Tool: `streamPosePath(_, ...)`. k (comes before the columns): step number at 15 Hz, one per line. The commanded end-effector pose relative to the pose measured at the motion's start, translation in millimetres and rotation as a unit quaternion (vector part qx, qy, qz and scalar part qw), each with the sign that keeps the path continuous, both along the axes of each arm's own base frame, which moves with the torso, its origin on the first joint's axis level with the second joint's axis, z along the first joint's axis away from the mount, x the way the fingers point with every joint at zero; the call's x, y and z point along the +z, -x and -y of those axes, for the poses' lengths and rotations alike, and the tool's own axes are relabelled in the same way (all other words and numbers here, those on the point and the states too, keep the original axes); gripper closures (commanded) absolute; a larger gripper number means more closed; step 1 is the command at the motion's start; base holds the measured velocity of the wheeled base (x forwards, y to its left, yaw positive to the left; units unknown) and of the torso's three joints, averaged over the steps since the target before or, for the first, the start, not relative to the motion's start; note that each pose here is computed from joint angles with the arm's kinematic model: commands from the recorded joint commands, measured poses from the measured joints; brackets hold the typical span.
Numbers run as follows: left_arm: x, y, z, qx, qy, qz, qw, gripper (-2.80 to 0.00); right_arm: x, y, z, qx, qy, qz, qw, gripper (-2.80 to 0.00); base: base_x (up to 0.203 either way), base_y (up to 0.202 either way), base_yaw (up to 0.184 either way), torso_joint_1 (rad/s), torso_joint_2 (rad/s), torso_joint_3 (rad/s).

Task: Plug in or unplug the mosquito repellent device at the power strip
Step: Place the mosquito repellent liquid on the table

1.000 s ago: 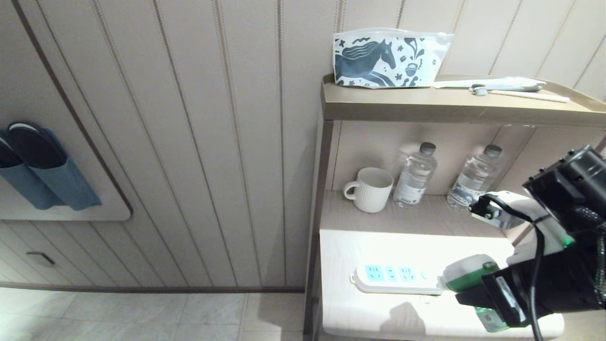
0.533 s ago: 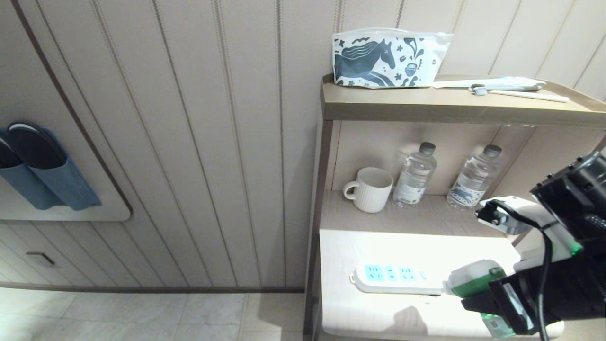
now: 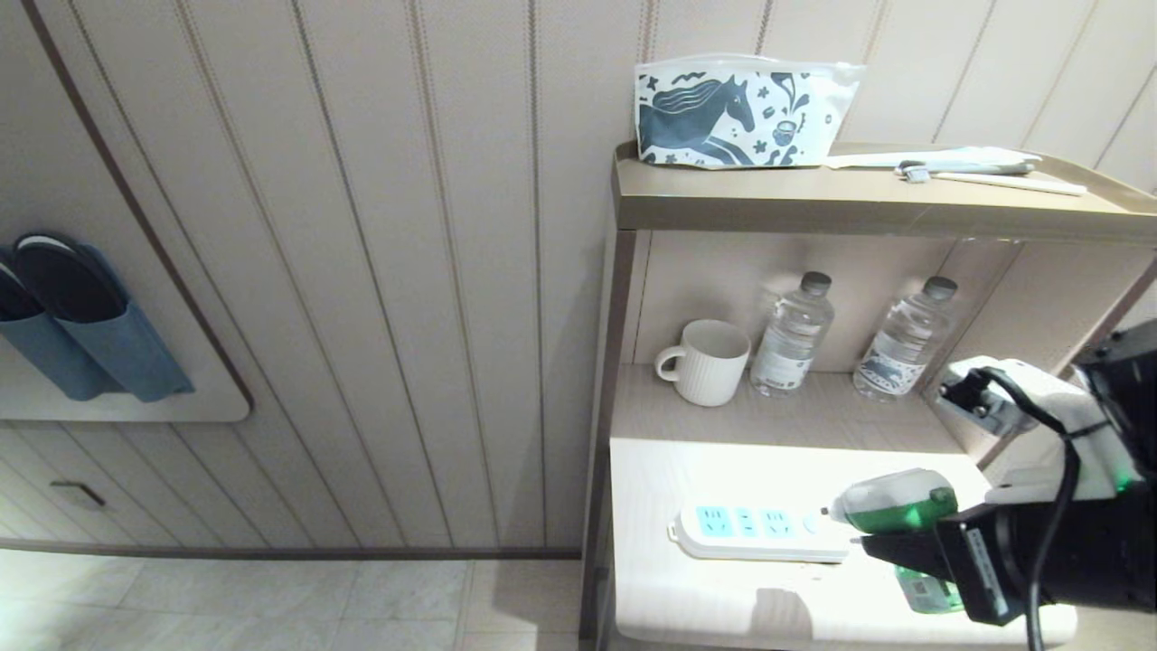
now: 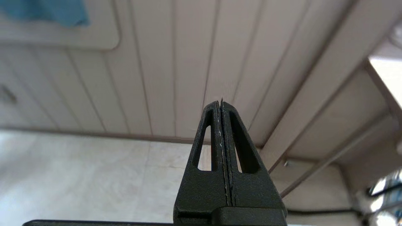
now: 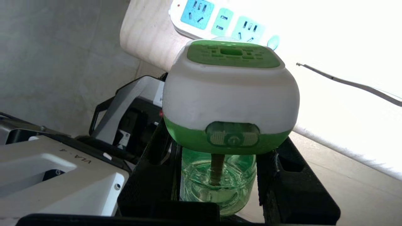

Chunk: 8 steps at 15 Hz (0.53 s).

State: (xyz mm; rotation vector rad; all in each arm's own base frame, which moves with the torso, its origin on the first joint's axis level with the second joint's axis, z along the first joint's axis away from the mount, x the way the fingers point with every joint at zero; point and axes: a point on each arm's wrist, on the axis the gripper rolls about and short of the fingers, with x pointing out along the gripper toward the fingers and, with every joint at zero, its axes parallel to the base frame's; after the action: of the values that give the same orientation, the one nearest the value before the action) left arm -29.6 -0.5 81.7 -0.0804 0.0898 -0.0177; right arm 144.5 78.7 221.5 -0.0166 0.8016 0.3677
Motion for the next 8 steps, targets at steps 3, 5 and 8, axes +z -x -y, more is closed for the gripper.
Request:
streamPosePath(3,-3.5,-1.3,-1.0,0.017,-0.057,-0.002,0.9982,0.0,-2.6,10.2,8.8,-0.009,-0.003,0.006,1.0,0.0,0.0,0.0,0.0,0.0,0.0,0.0)
streamPosePath(5,-7.5,-3.0,-0.2,-0.003,-0.08,-0.003,0.9968,0.0,-5.2,13.5,11.1,-0.011,-0.001,0.006,1.0,0.0,0.0,0.0,0.0,0.0,0.0,0.0)
streamPosePath(8,-7.2,-3.1,-0.2,-0.005,-0.077,0.001,0.997,0.0,-2.5,18.7,13.9,-0.017,0.0,0.019,1.0,0.0,0.0,0.0,0.0,0.0,0.0,0.0)
